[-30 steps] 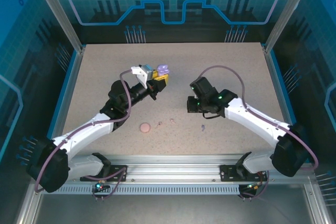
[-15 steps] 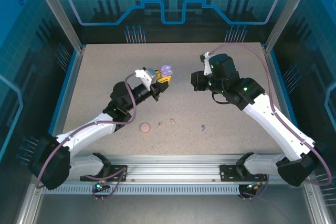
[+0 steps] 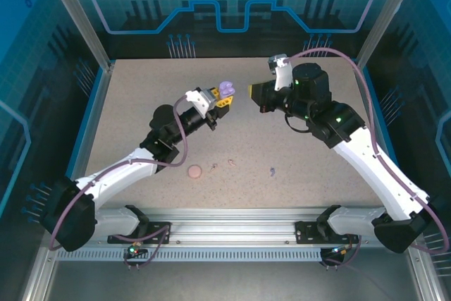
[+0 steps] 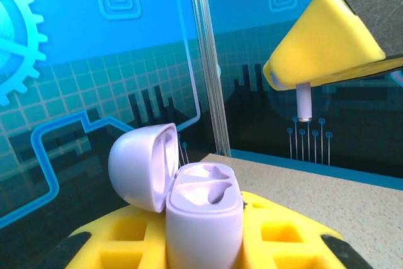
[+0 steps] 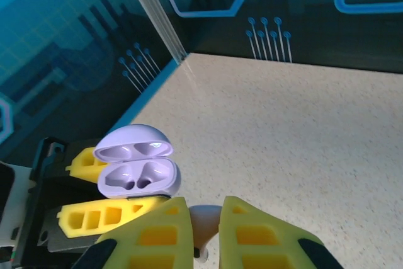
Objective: Insert wireless bluetooth earbuds into charging case
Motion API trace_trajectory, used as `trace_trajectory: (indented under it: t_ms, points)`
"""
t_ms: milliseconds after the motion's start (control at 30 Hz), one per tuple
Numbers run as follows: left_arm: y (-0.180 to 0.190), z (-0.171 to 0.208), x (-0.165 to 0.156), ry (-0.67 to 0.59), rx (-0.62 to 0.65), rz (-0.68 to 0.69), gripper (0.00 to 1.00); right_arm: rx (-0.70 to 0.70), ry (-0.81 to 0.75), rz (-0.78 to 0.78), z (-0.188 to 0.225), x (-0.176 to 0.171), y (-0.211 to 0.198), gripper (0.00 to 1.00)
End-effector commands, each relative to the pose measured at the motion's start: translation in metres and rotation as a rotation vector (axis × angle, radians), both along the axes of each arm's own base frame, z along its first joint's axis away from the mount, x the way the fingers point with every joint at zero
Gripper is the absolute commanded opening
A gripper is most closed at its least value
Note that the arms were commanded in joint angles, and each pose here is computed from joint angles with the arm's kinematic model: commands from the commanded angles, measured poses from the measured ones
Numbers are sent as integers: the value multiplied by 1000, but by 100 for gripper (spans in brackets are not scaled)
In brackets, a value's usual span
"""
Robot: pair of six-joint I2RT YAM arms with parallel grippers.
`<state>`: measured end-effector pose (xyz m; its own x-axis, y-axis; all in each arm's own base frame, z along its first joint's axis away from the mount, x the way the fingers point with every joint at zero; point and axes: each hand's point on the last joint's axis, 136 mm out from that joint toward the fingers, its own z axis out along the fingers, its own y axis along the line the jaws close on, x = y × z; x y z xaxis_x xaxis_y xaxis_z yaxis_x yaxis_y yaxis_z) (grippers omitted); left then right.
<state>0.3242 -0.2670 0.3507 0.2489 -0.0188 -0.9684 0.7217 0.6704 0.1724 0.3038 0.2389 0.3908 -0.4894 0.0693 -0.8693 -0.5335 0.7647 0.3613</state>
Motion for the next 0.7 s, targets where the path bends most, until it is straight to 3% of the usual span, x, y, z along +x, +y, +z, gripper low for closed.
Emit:
trace_trajectory:
  t_ms: [0, 200, 667]
  points:
    - [-6, 19, -2, -73, -2, -15, 0, 62, -141, 67, 40, -9, 3, 12]
    - [-13, 24, -4, -94, 9, -41, 0, 87, -220, 128, 53, -16, 10, 13]
    - [-20, 33, -11, -77, 5, -74, 0, 82, -219, 203, 42, -16, 36, 12]
